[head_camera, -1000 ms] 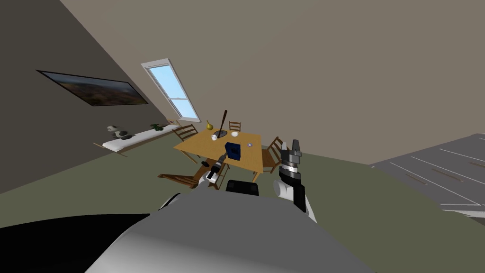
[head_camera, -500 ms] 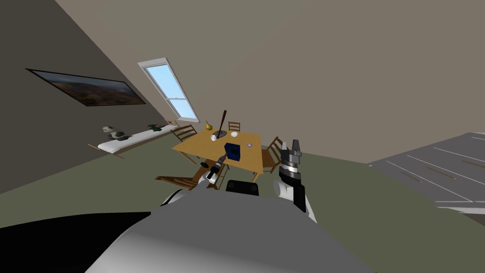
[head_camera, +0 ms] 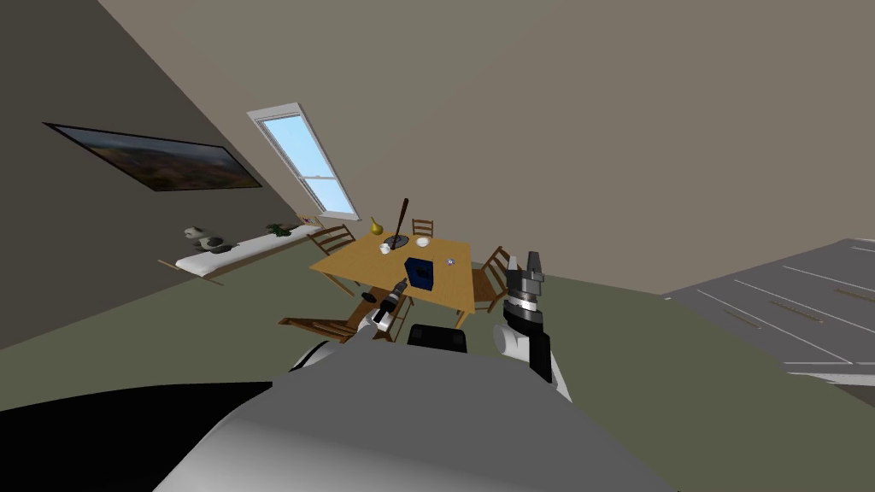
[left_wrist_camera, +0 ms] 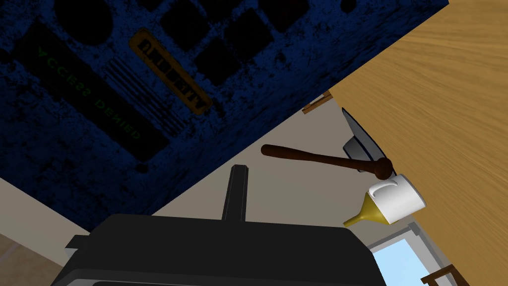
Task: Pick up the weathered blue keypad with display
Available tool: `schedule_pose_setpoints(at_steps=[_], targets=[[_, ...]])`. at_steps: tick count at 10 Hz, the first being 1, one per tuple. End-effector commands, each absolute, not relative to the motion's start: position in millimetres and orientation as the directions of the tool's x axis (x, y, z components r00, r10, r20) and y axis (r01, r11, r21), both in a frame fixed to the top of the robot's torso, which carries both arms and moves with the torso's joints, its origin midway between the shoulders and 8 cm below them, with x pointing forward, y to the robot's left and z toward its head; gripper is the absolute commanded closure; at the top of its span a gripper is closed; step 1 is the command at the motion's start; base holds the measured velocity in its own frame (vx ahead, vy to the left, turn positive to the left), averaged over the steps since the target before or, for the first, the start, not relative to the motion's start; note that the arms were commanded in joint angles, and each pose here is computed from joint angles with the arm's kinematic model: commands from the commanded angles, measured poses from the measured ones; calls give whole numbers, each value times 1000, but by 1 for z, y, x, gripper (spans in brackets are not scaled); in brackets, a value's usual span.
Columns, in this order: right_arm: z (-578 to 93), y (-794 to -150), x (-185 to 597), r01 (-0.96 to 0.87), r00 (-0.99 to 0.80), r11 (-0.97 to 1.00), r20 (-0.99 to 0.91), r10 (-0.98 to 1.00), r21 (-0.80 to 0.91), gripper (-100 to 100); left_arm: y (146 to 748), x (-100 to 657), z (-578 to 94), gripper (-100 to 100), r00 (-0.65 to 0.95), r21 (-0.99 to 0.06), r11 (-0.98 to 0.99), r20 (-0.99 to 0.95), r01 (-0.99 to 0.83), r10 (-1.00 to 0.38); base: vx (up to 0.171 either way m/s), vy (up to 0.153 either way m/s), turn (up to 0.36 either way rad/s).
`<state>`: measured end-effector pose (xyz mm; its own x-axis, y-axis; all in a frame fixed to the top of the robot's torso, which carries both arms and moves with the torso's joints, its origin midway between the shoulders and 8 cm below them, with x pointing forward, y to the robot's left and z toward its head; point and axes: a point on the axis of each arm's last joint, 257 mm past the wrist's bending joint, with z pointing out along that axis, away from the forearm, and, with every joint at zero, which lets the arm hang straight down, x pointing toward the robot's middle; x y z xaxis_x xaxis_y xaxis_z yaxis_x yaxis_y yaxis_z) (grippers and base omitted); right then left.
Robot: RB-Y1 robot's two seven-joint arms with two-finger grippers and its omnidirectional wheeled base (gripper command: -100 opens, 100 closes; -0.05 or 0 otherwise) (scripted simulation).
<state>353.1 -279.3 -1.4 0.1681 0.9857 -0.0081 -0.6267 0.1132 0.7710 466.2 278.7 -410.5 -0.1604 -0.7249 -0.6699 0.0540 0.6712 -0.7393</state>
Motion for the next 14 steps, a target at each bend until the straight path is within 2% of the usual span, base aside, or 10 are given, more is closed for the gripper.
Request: schedule_pose_setpoints(at_steps=[1,3,5,8,14], targets=[[-1,-279,353,-627,168,113,-8,986,771,0,279,466,-411,100,-160,-739,671,-670,54,-725,0,0,0],[-1,-279,353,-627,168,113,-8,986,771,0,279,466,-411,100,-160,-739,671,-670,54,-725,0,0,0],[-1,-279,353,-627,168,113,-8,986,771,0,289,469,-417,-100,-168,-725,689,-681,20,-712,-53,-36,-26],[-1,-279,353,-627,168,113,-8,986,771,0,304,477,-423,-100,-176,-701,713,-698,-29,-694,-189,-126,-39],[-1,-279,353,-627,168,113,-8,986,771,0,324,494,-424,-100,-181,-672,735,-715,-91,-675,-91,-90,-37]])
